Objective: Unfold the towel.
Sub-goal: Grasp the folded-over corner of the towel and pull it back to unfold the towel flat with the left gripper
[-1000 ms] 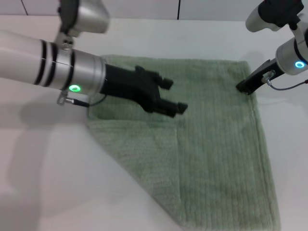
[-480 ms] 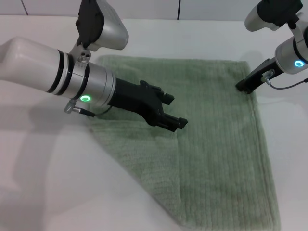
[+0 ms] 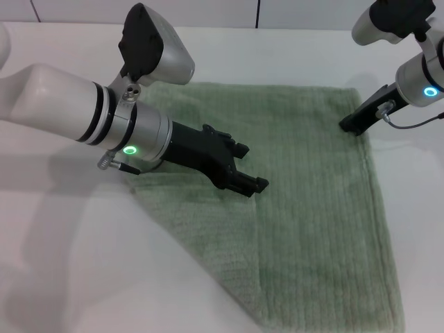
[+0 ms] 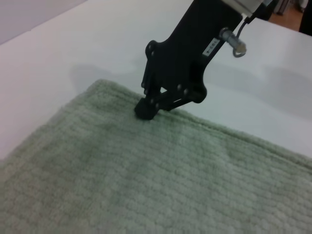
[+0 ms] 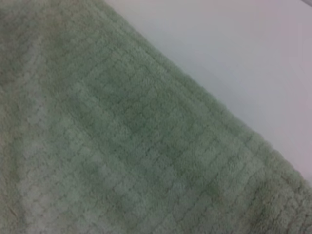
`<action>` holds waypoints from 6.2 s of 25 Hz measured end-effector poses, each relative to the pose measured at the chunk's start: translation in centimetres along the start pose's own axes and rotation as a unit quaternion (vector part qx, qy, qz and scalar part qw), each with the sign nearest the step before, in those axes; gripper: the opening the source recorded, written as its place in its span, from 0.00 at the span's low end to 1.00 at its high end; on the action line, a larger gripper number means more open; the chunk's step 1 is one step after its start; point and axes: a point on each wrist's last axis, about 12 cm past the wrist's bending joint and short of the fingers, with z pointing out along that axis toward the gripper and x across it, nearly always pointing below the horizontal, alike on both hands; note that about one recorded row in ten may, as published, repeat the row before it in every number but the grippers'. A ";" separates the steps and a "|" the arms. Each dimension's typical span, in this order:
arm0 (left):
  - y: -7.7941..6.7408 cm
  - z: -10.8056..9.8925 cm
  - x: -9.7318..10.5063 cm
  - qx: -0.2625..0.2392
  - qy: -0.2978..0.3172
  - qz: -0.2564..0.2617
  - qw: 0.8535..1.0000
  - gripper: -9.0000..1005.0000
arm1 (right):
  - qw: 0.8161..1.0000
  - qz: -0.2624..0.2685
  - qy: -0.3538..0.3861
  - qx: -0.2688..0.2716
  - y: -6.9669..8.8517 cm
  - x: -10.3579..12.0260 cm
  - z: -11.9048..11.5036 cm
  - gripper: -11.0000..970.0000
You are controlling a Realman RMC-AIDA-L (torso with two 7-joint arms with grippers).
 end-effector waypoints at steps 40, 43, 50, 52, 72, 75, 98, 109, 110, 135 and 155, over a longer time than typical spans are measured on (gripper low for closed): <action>-0.2 2.0 0.7 -0.011 0.063 0.009 0.998 0.63 | 1.000 -0.003 0.000 0.003 0.0 0.0 0.0 0.01; -0.3 1.9 0.6 -0.010 0.062 0.007 0.998 0.55 | 1.000 -0.004 0.000 0.002 0.0 0.0 0.0 0.01; -0.5 1.8 0.6 0.002 0.063 0.005 0.998 0.33 | 1.000 -0.005 0.000 0.002 -0.1 0.1 0.1 0.01; -0.5 1.8 0.6 0.004 0.064 0.004 0.998 0.27 | 1.000 -0.005 0.000 0.002 0.0 0.1 0.1 0.01; -0.5 -3.8 0.0 0.084 0.041 -0.025 0.995 0.07 | 1.000 -0.008 0.003 0.001 0.0 0.1 0.1 0.01; -0.6 -4.3 -0.1 0.097 0.044 -0.026 0.994 0.06 | 1.000 -0.009 0.003 0.002 0.0 0.1 0.0 0.01; -1.1 -6.3 0.0 0.123 0.100 -0.044 0.986 0.08 | 1.000 -0.010 0.004 0.003 -0.2 0.1 -0.1 0.01; -1.1 -7.5 0.1 0.123 0.100 -0.046 0.986 0.37 | 1.000 -0.016 0.008 0.006 -0.2 0.0 -0.1 0.01; -1.2 -7.4 0.0 0.122 0.099 -0.045 0.987 0.37 | 1.000 -0.016 0.007 0.006 -0.1 0.0 -0.1 0.01; -1.0 -2.3 0.8 0.104 0.118 -0.026 0.987 0.36 | 1.000 -0.018 0.007 0.006 -0.1 -0.3 -0.2 0.01; -1.0 -2.5 0.8 0.109 0.123 -0.023 0.986 0.19 | 1.000 -0.017 0.005 0.010 -0.3 -0.2 -0.2 0.01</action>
